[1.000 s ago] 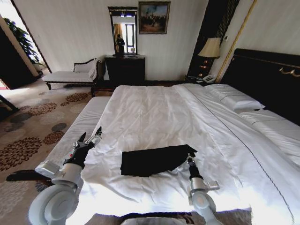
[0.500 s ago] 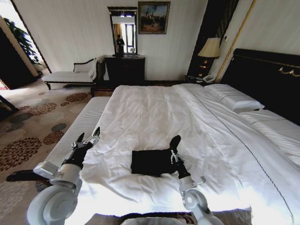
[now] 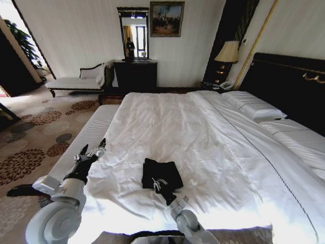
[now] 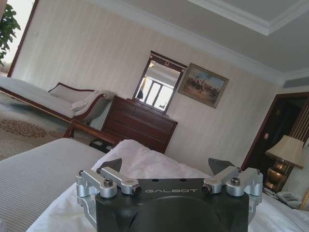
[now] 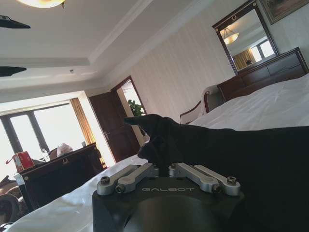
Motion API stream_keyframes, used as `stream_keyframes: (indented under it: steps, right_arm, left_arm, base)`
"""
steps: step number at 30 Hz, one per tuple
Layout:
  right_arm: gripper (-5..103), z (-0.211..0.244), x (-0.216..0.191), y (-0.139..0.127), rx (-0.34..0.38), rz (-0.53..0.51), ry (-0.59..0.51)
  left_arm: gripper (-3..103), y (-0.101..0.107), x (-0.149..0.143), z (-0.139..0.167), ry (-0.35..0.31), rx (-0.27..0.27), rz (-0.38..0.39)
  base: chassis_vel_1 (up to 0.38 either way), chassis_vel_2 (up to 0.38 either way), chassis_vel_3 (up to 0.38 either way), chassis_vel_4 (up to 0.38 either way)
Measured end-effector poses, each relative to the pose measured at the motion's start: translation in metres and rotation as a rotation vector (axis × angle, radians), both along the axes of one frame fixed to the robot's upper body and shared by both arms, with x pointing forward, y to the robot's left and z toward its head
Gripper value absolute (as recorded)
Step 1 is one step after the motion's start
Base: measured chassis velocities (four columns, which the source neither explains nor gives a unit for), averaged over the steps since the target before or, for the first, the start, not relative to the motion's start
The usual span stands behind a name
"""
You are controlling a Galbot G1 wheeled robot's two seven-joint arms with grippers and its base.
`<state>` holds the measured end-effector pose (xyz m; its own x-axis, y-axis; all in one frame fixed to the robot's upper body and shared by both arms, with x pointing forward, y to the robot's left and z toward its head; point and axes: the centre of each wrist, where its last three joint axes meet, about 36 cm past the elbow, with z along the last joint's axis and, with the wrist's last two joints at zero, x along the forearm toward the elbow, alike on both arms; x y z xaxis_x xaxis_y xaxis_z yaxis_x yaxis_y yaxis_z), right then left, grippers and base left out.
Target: Fold the clothes on the bed.
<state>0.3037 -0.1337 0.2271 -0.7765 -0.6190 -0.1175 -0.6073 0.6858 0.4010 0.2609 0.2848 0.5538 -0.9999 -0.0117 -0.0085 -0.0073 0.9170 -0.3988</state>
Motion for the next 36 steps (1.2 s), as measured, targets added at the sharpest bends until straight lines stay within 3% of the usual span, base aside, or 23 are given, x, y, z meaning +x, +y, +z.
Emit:
stream_keyframes:
  steps: [12,17,19,22,25,29,32,35,36]
  right_arm:
    - [-1,-0.001,0.016,0.012,0.004,-0.054,0.012]
    - [19,0.007,0.001,0.019,0.013,-0.032,-0.017]
    - [35,0.031,-0.014,0.016,0.083,0.035,-0.104]
    - [46,0.039,-0.009,0.007,0.123,0.026,-0.119]
    - [51,0.045,0.004,0.001,0.185,-0.039,-0.057]
    - [74,0.051,0.041,-0.002,0.272,-0.172,0.092]
    - [79,0.056,0.061,0.000,0.302,-0.198,0.159]
    - [95,0.066,0.085,0.003,0.321,-0.214,0.264]
    - [95,0.066,0.085,0.003,0.321,-0.214,0.264]
  left_arm:
    - [100,-0.002,0.000,-0.001,0.001,-0.001,-0.003]
    - [100,0.000,0.000,0.000,0.003,0.004,-0.001]
    - [100,0.001,-0.001,0.000,0.007,0.005,0.007]
    - [100,0.001,-0.001,-0.001,0.011,0.005,0.011]
    - [100,0.002,-0.002,-0.001,0.016,0.005,0.014]
    - [100,0.003,-0.003,-0.002,0.023,0.008,0.020]
    - [100,0.004,-0.004,-0.002,0.032,0.011,0.025]
    - [100,0.008,-0.006,-0.002,0.042,0.015,0.035]
    - [100,0.008,-0.006,-0.002,0.042,0.015,0.035]
  base:
    - [0.000,0.000,0.000,0.000]
    - [0.000,0.000,0.000,0.000]
    - [0.000,0.000,0.000,0.000]
    - [0.000,0.000,0.000,0.000]
    - [0.000,0.000,0.000,0.000]
    - [0.000,0.000,0.000,0.000]
    - [0.000,0.000,0.000,0.000]
    - [0.000,0.000,0.000,0.000]
    - [0.000,0.000,0.000,0.000]
